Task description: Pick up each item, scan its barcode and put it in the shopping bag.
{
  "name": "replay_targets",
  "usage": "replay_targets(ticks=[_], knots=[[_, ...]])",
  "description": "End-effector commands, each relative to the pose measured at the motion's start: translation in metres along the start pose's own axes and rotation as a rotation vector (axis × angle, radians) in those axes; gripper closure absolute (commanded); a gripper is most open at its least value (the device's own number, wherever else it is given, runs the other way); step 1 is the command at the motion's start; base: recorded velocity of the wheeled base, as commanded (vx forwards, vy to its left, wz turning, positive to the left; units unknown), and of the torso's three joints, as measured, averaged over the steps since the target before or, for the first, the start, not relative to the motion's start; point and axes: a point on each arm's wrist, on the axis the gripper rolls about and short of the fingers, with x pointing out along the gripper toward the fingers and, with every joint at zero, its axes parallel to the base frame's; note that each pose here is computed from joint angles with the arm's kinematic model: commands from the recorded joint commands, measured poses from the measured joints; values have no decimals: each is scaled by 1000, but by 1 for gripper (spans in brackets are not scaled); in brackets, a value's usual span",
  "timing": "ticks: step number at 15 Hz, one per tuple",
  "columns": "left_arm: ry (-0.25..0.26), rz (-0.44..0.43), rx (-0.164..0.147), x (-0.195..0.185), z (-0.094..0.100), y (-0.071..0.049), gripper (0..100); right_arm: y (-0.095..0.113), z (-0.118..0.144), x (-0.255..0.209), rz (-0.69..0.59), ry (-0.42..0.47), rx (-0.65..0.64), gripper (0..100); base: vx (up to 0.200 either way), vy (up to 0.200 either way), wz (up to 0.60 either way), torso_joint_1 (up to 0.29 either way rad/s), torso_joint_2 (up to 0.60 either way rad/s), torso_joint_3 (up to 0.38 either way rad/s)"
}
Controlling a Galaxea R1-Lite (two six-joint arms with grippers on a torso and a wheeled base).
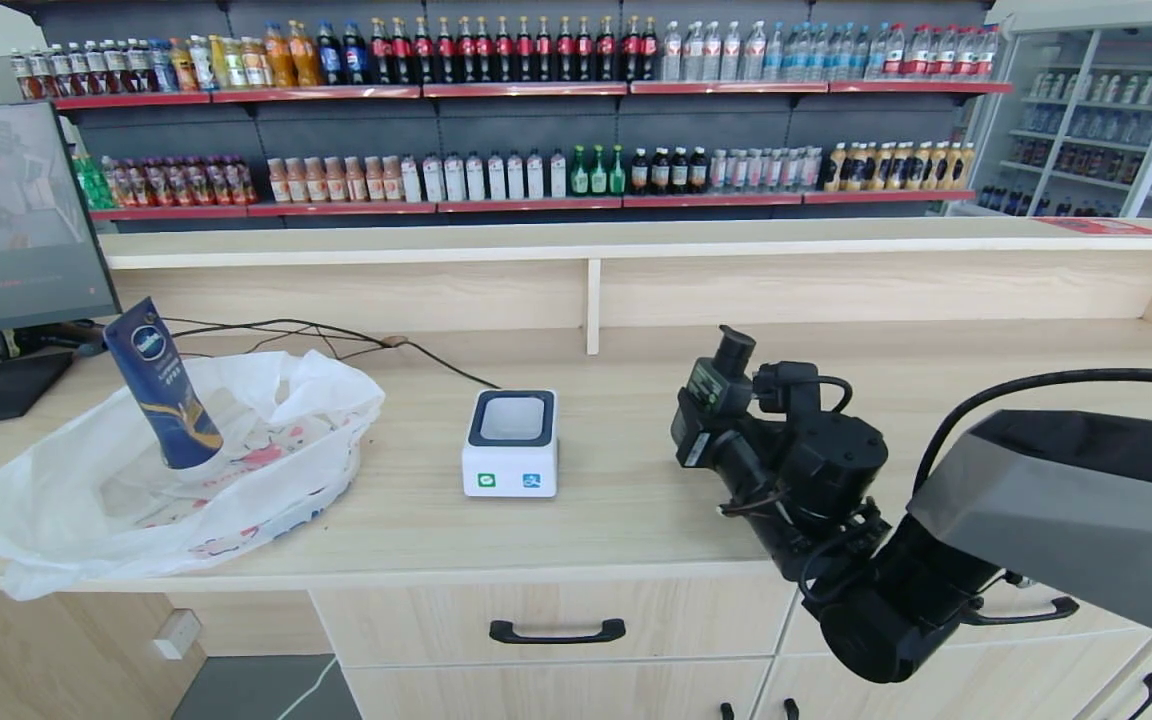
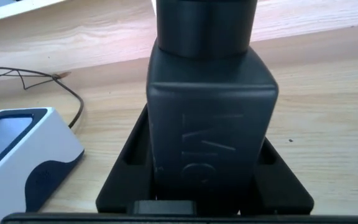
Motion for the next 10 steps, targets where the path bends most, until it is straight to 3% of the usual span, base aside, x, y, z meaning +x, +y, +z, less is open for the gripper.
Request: replay_targets(ticks=[1, 5, 10], knots=[[-1, 0, -1, 0, 0, 0, 0, 0, 31, -13, 6, -48, 25, 100, 0, 0, 0, 0, 0, 0], [-1, 0, -1, 0, 0, 0, 0, 5, 62, -33, 30, -93, 28, 100, 0, 0, 0, 0, 0, 0], [-1, 0, 4, 0, 0, 0, 0, 0, 72, -55, 32, -76, 26, 100, 0, 0, 0, 0, 0, 0]])
